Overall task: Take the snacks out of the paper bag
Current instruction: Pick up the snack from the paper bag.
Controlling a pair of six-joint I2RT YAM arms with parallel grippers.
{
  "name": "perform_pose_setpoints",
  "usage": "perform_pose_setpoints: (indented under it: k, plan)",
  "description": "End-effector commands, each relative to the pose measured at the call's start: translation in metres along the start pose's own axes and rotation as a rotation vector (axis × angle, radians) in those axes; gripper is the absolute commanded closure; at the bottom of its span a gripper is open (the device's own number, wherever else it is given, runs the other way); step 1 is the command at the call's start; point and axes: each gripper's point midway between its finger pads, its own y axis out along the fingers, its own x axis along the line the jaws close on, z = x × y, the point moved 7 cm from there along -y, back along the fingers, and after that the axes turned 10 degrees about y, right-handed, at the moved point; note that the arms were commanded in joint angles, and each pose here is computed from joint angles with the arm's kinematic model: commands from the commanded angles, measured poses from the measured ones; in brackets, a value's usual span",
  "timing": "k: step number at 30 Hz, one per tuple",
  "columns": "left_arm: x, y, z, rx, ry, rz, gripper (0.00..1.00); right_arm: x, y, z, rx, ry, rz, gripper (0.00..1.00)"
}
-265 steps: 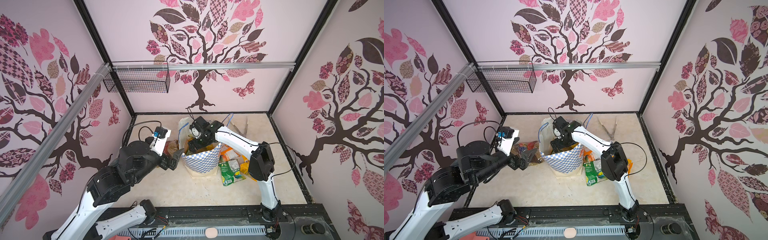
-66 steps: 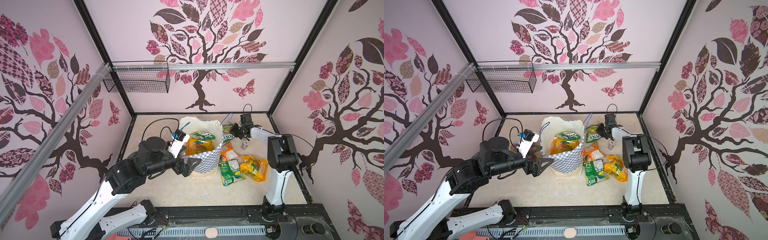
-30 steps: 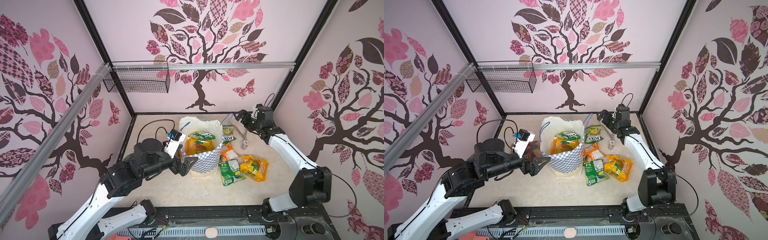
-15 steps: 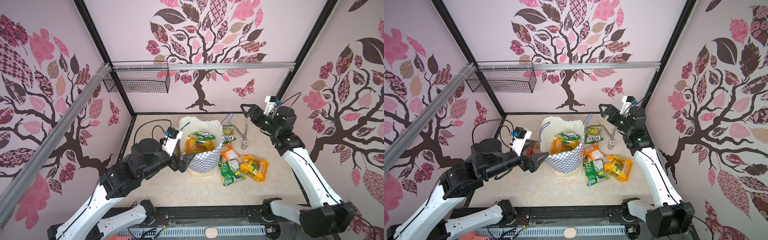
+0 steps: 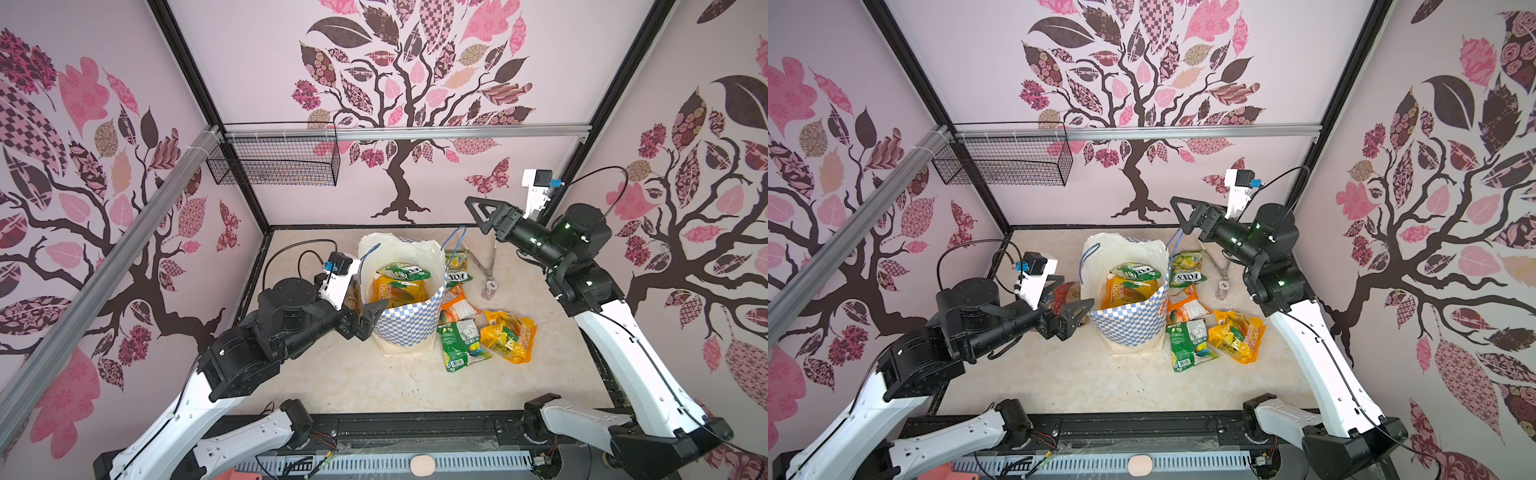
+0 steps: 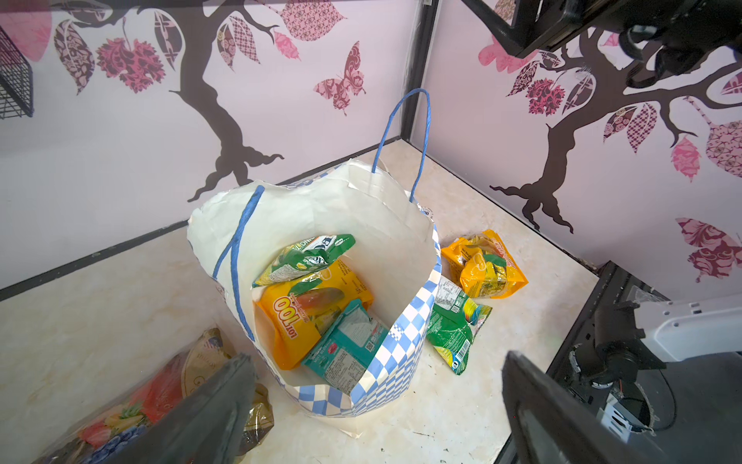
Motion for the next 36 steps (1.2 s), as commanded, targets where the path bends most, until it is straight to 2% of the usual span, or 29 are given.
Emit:
perform_pose_setpoints:
  k: [1, 9, 17, 23, 36]
  plan:
    - [0.002, 0.001, 0.002, -0.010, -0.002, -0.024, 0.02, 0.020, 0.002, 0.002, 0.050, -0.084, -0.042, 0.00]
    - [0.006, 0.001, 0.000, -0.019, -0.009, -0.066, 0.02, 0.042, 0.026, 0.033, 0.218, -0.216, -0.049, 0.00]
    - [0.011, -0.001, 0.002, -0.016, -0.016, -0.111, 0.02, 0.033, 0.047, 0.061, 0.389, -0.250, -0.014, 0.01]
    - [0.012, -0.001, 0.003, -0.010, -0.021, -0.127, 0.02, 0.022, 0.069, 0.105, 0.573, -0.409, 0.125, 0.00]
    - [0.018, -0.009, 0.008, -0.006, -0.031, -0.171, 0.02, -0.053, 0.102, 0.157, 0.801, -0.466, 0.403, 0.01]
